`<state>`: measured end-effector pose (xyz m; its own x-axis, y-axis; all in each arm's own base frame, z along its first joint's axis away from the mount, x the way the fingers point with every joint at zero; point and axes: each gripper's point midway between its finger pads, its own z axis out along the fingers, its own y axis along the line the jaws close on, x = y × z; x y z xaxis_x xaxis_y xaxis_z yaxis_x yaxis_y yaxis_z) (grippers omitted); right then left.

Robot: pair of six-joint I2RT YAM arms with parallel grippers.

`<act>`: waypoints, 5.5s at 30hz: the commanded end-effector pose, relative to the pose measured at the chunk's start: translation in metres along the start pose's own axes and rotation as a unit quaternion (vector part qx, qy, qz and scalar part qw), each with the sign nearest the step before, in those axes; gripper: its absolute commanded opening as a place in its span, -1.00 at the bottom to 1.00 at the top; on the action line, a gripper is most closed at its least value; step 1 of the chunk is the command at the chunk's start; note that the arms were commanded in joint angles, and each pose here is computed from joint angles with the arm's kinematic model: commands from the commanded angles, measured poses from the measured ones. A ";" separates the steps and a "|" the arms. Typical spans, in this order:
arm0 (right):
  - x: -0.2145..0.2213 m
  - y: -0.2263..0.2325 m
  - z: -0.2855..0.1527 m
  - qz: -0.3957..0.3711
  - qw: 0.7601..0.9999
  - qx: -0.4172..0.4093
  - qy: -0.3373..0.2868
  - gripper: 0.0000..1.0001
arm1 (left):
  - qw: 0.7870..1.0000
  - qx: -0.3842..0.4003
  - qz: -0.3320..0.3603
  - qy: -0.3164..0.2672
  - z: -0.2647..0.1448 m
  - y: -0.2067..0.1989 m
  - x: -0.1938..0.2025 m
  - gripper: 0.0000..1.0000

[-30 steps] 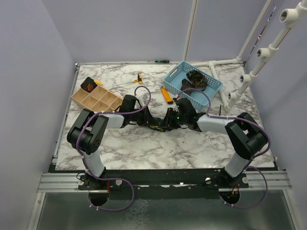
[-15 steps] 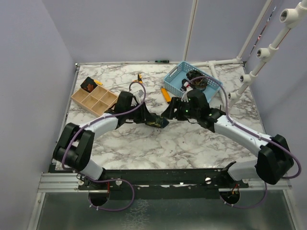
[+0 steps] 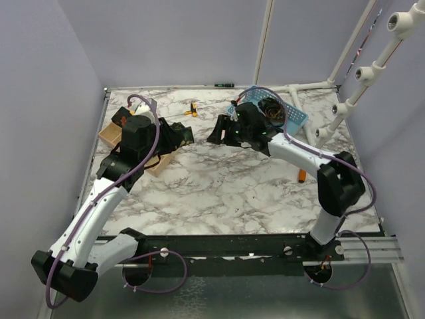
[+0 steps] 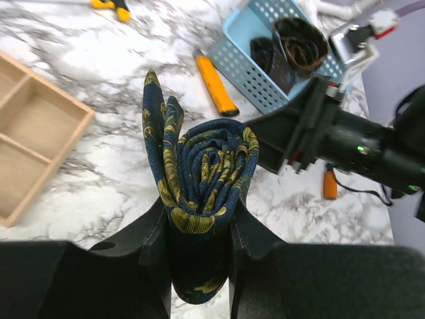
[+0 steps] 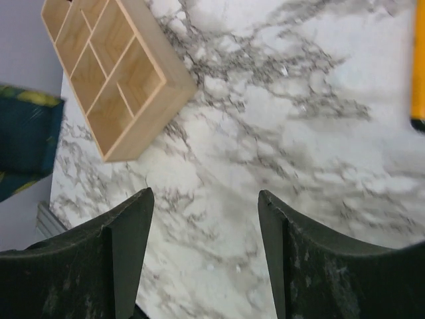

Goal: Roll the ties
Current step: Pick up the tie at the center of the board, then move the storage box to the center of the board, then place the tie in the storage box.

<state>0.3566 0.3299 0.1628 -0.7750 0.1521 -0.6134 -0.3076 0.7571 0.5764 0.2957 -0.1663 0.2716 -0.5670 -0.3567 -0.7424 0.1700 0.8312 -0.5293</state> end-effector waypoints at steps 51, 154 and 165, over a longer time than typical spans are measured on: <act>0.102 -0.129 0.025 -0.063 0.952 0.276 0.120 -0.21 | 0.996 -0.065 0.001 -0.062 -0.043 0.026 -0.013 -1.00; 0.131 -0.074 -0.134 -0.011 0.982 0.190 0.005 0.20 | 0.962 0.236 -0.033 0.132 -0.029 -0.036 0.111 -1.00; 0.176 -0.059 -0.069 -0.050 0.970 0.186 0.148 0.04 | 0.956 0.261 -0.035 0.131 -0.040 -0.045 0.109 -1.00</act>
<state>0.2076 0.2646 0.0703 -0.8736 -0.0408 -0.4849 -0.1906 0.9455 0.2639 0.2022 -0.2209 0.2084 -0.7847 -0.2352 -0.5735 0.3985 0.5173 -0.7574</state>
